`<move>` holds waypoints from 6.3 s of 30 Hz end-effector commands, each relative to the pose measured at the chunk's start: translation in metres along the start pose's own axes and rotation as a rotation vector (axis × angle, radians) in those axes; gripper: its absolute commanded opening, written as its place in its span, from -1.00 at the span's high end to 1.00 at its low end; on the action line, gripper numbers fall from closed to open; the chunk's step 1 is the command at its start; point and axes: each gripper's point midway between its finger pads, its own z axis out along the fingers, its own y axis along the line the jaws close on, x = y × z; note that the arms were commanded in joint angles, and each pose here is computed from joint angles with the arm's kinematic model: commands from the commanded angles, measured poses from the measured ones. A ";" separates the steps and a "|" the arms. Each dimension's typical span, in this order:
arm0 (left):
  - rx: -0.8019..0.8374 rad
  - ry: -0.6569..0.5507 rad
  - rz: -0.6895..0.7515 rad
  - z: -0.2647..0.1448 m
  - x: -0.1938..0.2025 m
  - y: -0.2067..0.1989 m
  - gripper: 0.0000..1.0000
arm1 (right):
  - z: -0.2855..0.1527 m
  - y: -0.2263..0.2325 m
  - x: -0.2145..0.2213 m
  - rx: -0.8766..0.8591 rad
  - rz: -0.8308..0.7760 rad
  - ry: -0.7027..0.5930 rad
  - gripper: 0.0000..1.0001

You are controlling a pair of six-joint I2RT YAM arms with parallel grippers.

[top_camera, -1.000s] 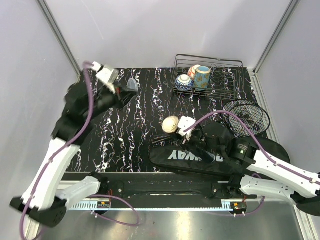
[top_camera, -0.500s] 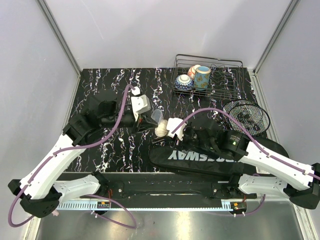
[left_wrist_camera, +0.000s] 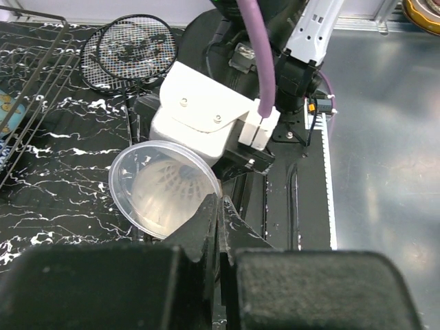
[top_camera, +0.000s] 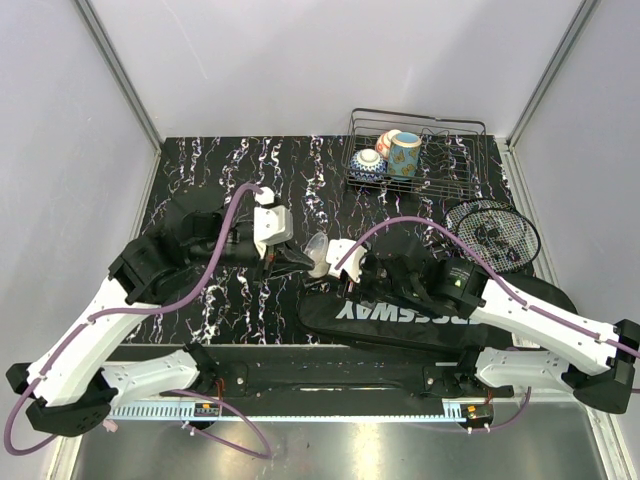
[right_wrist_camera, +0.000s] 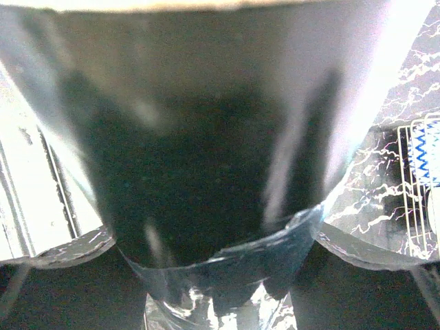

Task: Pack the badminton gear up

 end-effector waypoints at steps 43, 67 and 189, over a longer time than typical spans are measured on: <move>0.223 0.081 -0.018 0.020 -0.008 -0.027 1.00 | -0.034 -0.012 -0.055 0.038 0.000 -0.238 0.35; 0.444 0.260 -0.270 0.029 0.031 -0.056 1.00 | -0.044 0.002 -0.053 0.001 -0.125 -0.238 0.36; -0.949 0.020 -0.492 0.030 0.075 0.192 0.28 | -0.058 -0.174 -0.053 0.354 1.098 -0.372 -0.99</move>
